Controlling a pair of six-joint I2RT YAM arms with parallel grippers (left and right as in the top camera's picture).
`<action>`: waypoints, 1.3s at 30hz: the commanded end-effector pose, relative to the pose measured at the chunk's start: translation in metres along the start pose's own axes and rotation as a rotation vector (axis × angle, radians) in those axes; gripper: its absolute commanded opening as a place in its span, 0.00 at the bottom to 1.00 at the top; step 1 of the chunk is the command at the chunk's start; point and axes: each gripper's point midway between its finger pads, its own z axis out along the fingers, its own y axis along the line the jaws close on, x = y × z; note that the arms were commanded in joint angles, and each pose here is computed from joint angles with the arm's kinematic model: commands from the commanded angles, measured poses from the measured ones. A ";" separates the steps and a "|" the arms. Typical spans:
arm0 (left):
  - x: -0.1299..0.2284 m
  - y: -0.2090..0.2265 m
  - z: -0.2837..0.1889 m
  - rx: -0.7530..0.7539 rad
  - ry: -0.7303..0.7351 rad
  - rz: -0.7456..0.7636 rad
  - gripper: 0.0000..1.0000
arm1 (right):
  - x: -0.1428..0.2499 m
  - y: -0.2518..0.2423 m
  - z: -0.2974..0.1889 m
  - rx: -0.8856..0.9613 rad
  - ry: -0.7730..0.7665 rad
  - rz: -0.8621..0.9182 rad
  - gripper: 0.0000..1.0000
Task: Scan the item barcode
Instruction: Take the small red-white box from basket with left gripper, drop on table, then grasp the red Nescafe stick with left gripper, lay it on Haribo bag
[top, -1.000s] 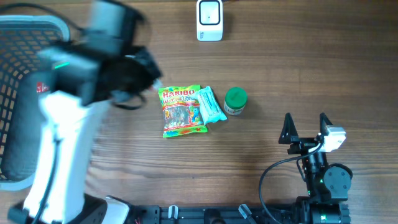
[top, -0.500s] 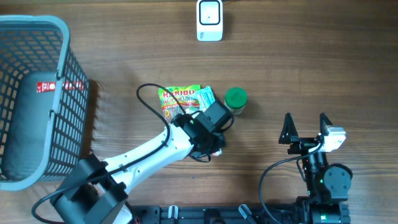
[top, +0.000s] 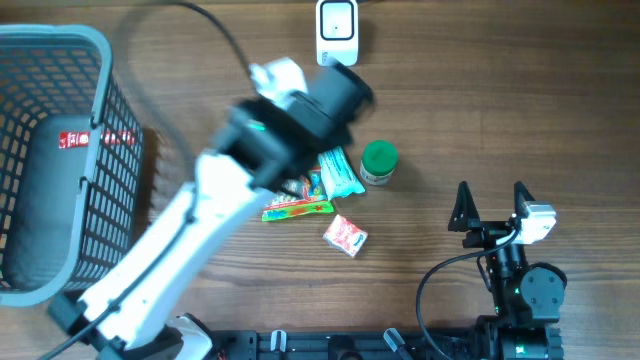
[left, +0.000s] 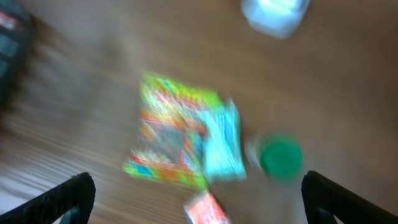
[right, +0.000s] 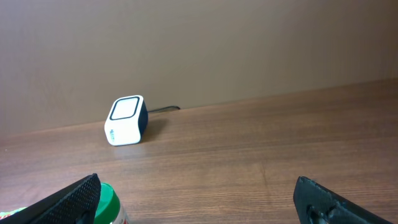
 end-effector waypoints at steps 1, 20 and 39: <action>-0.096 0.093 -0.033 -0.160 -0.264 -0.279 1.00 | -0.001 -0.001 0.000 0.006 -0.007 0.005 1.00; -0.157 0.385 0.126 -0.436 0.080 -0.462 1.00 | -0.001 -0.001 0.000 0.006 -0.007 0.005 1.00; -0.090 0.383 0.283 -0.275 0.306 -0.392 1.00 | -0.001 -0.001 0.000 0.006 -0.007 0.005 1.00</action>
